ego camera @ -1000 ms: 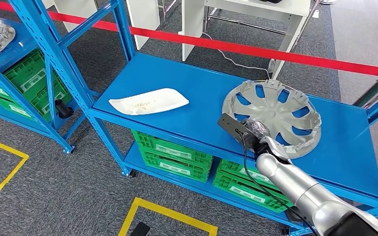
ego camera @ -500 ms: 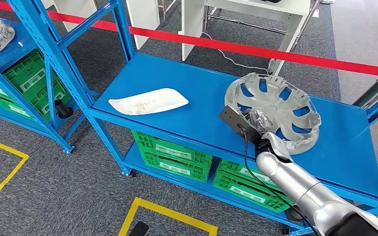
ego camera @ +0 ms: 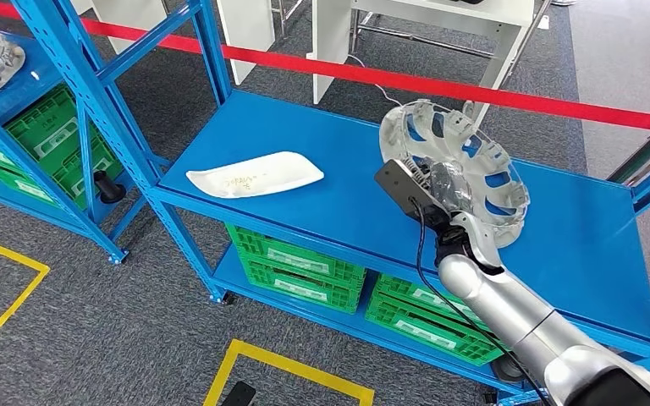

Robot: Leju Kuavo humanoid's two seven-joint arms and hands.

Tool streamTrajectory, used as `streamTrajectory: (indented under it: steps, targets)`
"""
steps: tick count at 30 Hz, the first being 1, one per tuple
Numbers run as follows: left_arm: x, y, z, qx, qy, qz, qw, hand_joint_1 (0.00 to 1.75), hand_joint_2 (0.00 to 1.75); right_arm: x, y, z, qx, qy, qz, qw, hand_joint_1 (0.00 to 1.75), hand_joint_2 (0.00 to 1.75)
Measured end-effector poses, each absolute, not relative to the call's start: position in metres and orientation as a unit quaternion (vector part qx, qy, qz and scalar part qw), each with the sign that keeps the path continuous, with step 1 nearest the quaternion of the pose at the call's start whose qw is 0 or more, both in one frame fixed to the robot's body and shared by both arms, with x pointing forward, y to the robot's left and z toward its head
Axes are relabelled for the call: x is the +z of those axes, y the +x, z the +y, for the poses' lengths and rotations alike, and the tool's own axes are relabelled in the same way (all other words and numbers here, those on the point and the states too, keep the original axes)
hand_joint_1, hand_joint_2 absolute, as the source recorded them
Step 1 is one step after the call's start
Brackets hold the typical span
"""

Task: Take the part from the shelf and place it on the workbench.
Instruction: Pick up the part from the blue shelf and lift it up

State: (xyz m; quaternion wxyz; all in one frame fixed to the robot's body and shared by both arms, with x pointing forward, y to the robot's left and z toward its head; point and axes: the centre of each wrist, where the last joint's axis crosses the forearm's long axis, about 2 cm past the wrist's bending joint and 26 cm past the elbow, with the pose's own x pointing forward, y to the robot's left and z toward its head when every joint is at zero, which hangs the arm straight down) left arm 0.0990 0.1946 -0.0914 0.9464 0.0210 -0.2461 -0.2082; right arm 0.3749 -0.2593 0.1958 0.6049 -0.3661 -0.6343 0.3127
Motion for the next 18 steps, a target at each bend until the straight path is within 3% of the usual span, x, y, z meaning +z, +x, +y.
streamTrajectory:
  steps: [18]
  targets:
    - [-0.091,0.099,0.195,-0.211,0.020,-0.254,0.944,0.00,0.00,0.261,0.356,-0.233,0.256,-0.339,-0.756,0.498,1.75,1.75]
